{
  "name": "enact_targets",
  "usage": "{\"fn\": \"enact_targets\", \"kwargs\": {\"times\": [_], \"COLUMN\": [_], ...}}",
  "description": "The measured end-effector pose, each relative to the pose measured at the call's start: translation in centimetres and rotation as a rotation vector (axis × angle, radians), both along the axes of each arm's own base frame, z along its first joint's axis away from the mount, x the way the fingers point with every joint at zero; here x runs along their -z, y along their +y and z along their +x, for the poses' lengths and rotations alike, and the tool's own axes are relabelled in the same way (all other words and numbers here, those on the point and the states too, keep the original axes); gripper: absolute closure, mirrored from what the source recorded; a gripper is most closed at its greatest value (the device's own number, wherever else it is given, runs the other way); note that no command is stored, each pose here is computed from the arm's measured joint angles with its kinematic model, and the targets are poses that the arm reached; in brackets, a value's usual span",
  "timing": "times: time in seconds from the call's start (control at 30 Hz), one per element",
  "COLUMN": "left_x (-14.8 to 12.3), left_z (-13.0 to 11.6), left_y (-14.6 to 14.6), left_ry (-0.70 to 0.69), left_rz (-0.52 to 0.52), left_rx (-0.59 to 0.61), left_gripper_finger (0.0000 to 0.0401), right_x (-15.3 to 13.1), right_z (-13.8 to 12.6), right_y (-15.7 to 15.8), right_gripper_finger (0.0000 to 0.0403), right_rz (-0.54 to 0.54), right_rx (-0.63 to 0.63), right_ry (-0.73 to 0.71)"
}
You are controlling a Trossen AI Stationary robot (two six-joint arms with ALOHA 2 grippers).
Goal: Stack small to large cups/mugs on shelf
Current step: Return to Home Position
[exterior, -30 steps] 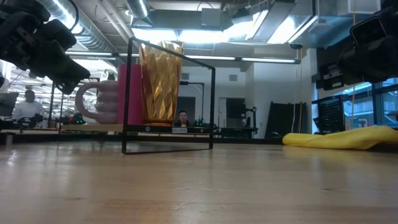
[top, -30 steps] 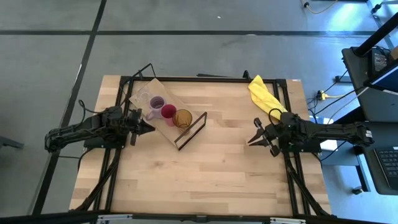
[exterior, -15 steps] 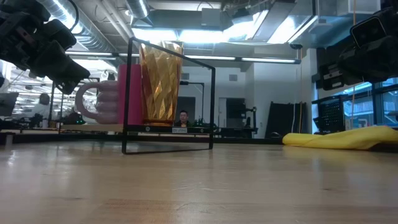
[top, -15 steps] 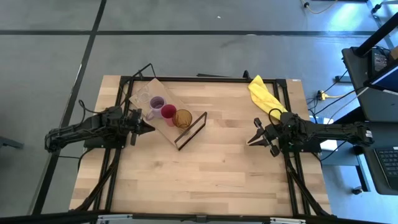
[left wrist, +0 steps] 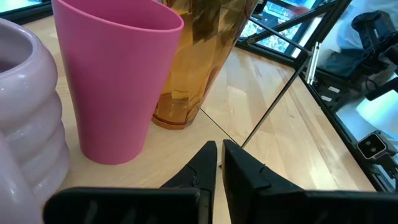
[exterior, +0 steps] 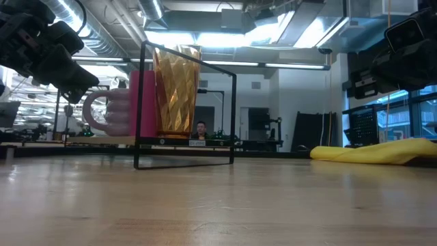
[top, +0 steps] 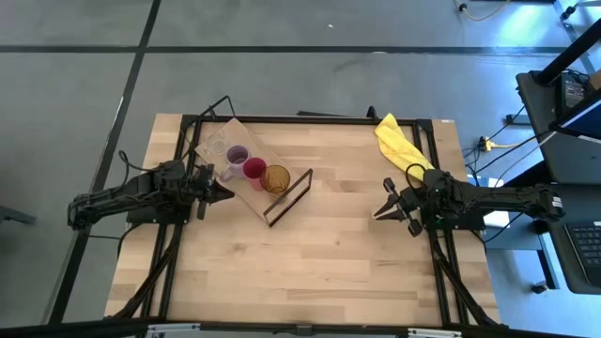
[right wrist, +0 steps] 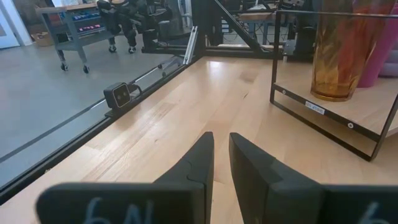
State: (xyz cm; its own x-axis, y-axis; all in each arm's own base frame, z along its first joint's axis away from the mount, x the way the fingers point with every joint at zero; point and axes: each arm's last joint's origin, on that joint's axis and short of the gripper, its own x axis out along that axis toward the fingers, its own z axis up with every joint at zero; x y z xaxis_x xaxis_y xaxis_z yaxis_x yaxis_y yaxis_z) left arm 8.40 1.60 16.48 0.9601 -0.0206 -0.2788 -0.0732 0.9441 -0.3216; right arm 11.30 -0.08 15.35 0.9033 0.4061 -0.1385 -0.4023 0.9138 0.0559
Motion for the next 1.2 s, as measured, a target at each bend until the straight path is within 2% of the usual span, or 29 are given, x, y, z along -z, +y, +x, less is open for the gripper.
{"fn": "enact_targets", "kwargs": {"times": [0.67,1.2], "left_x": [0.01,0.01], "left_z": [0.0,0.0], "left_y": [0.0,0.0], "left_ry": [0.0,0.0], "left_rz": [0.0,0.0], "left_rx": [0.0,0.0], "left_gripper_finger": [0.04,0.0377], "right_x": [-0.02,-0.04], "right_z": [0.0,0.0], "right_y": [0.0,0.0], "right_gripper_finger": [0.035,0.035], "right_rz": [0.0,0.0], "right_rx": [0.0,0.0], "right_ry": [0.0,-0.001]}}
